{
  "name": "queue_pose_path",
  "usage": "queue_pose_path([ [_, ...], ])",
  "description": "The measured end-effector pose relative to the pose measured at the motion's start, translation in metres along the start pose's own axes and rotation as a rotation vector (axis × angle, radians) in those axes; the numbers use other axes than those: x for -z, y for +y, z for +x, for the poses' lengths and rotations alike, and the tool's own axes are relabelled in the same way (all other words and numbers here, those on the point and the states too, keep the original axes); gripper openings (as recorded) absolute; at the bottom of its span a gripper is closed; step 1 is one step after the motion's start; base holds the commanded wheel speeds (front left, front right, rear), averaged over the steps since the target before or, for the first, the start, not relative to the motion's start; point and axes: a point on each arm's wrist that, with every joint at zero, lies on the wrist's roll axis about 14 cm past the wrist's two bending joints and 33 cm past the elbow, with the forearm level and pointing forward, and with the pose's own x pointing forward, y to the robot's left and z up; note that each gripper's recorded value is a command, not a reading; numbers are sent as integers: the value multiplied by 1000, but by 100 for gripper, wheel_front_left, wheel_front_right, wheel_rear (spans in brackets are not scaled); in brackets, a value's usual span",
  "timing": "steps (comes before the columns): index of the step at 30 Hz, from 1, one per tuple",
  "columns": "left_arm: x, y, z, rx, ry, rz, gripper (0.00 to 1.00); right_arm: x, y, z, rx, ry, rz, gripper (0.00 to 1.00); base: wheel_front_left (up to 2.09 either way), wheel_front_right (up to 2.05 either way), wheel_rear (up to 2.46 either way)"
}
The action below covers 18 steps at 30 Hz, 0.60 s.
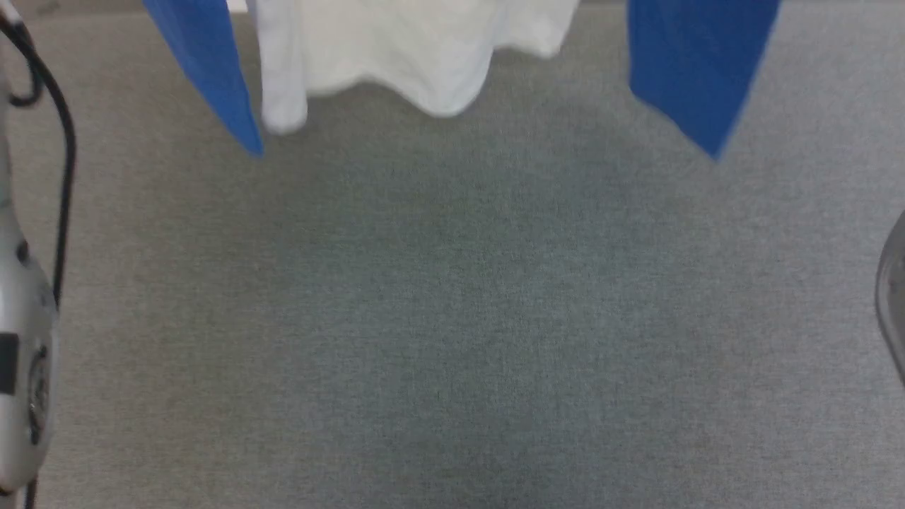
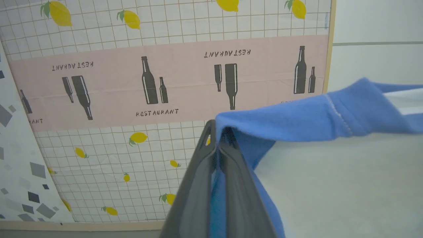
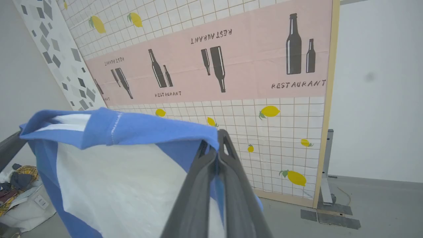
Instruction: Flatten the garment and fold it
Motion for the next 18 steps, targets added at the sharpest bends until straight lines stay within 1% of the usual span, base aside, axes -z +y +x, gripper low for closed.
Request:
queue_pose_path([
  [3, 8, 1, 17, -14, -56, 8, 0, -2, -8, 17, 13, -63, -4, 0, 0, 0, 0],
  [6, 25, -1, 29, -8, -80, 2, 0, 11, -19, 31, 24, -78, 4, 0, 0, 0, 0],
  [11, 68, -3, 39, -1, -64, -27, 0, 55, -30, 49, 25, -15, 9, 0, 0, 0, 0],
  [15, 102, -5, 36, 11, -14, -54, 0, 94, -30, 56, 0, 51, 61, 0, 0, 0, 0],
  [18, 132, -2, 22, 4, 40, -85, 0, 130, -34, 50, -7, 106, 109, 0, 0, 0, 0],
])
